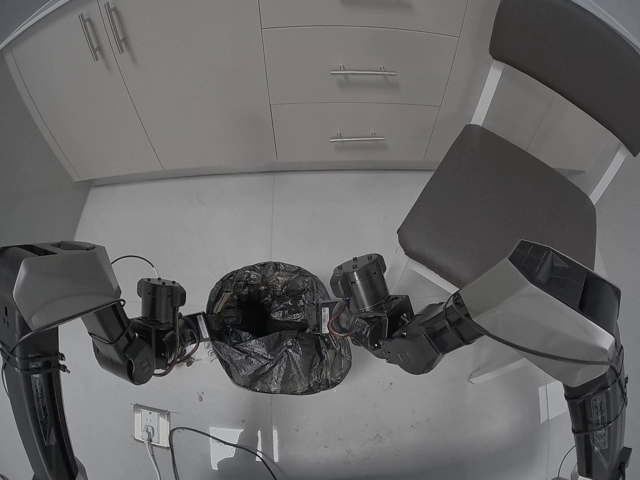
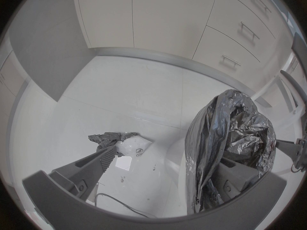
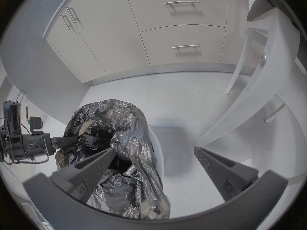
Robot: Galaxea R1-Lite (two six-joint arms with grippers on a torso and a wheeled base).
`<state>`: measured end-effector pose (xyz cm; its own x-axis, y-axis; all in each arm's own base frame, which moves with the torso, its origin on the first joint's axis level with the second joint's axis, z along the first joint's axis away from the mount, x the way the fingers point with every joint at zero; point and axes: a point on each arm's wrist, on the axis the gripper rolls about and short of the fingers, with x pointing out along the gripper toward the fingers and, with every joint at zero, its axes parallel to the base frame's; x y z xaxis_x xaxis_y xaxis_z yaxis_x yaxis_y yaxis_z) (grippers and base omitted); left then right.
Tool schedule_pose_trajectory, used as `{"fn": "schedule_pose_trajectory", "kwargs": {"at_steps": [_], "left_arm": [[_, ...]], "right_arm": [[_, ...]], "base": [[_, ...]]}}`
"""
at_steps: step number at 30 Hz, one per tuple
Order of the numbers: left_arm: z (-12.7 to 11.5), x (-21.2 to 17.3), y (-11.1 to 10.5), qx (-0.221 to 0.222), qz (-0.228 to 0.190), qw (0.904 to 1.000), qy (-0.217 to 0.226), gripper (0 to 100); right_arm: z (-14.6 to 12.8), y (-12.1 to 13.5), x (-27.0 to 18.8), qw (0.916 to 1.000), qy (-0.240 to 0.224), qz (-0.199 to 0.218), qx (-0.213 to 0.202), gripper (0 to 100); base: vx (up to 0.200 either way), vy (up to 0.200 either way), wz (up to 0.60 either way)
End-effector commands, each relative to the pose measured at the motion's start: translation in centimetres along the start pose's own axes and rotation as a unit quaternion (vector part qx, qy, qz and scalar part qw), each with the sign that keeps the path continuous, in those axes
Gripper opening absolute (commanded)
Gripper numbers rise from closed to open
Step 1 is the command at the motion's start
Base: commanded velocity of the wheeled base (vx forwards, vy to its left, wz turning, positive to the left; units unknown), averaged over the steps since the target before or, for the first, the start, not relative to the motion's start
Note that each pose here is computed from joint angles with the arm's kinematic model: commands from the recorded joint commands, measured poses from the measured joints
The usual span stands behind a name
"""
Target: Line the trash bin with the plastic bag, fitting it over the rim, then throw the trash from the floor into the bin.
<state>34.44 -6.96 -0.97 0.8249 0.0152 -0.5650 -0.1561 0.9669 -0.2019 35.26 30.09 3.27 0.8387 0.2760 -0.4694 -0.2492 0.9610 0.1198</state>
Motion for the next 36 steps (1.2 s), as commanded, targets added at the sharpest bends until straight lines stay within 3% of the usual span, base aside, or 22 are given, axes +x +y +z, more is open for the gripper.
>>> {"fn": "schedule_pose_trajectory", "kwargs": {"at_steps": [1,23,29,36], "left_arm": [[0.1,0.1,0.1,0.002,0.032,0.9993,-0.017,100],[-1.9,1.5,1.4,0.011,0.080,0.9967,0.010,100],[-2.5,3.4,1.5,0.012,0.084,0.9963,0.014,100],[-1.0,4.7,1.0,0.004,0.074,0.9971,-0.016,100]], "right_arm": [[-0.4,0.0,0.2,1.0000,0.002,-0.007,-0.002,100],[-1.3,0.4,0.5,0.9998,0.005,-0.014,-0.010,100],[-1.1,0.3,0.6,0.9999,0.002,-0.014,-0.006,100],[0.7,0.5,0.5,0.9997,-0.020,-0.009,-0.013,100]], "base": [[0.000,0.000,0.00],[0.000,0.000,0.00],[0.000,0.000,0.00],[0.000,0.000,0.00]]}}
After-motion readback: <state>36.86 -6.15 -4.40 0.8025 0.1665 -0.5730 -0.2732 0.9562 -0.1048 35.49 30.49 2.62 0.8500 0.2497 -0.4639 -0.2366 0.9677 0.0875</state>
